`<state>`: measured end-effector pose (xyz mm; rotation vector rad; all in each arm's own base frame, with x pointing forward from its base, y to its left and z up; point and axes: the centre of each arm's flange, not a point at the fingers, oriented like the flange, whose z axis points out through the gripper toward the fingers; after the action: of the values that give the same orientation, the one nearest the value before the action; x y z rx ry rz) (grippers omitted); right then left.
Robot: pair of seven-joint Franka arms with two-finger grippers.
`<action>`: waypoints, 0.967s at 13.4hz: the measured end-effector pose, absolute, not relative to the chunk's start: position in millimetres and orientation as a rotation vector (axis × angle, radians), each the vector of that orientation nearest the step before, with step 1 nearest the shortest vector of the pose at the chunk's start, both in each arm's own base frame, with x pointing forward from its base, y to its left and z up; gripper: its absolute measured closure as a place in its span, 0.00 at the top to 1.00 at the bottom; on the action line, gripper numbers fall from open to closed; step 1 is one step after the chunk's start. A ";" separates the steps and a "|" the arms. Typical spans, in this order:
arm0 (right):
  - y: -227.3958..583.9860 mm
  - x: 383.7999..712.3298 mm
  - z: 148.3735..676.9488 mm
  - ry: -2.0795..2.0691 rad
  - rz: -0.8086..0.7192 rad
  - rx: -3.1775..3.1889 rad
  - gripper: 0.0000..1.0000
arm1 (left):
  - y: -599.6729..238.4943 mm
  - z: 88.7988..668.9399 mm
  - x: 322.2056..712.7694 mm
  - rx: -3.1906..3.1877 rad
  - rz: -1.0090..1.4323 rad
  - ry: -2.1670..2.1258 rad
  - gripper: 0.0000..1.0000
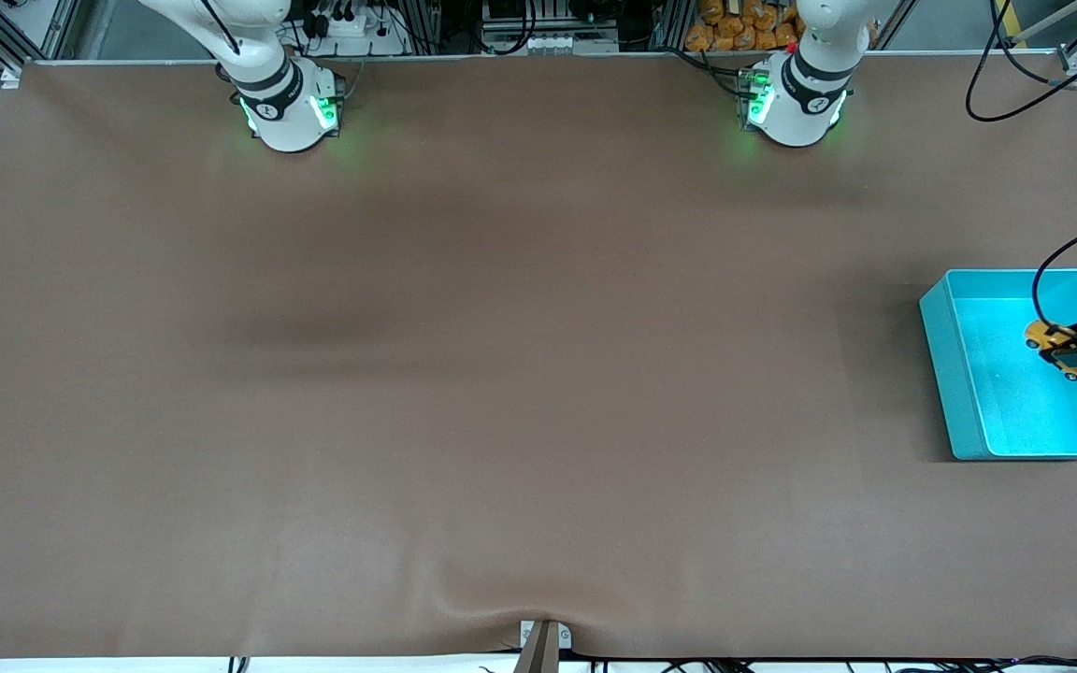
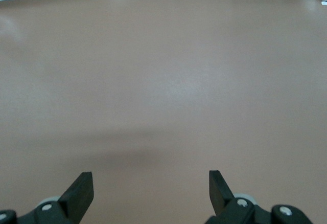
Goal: Wind and store yellow beetle car
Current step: 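Lift the car with the left gripper and lower it into the bin, then open the left gripper to release the car inside the bin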
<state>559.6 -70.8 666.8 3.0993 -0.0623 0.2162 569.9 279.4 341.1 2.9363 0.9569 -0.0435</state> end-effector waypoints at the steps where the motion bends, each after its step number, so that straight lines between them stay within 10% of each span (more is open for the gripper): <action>1: -70.9 559.6 666.7 -0.062 0.216 3.099 1.00 | 288.9 335.3 569.5 2.964 -0.044 0.837 0.49; 13: -70.9 558.5 671.5 -0.064 0.231 3.097 1.00 | 314.3 239.7 581.2 3.138 -0.075 0.080 0.49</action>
<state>558.5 -70.9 671.5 3.0971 -0.0637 0.2307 581.2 314.3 239.7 3.1378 0.0795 -0.0747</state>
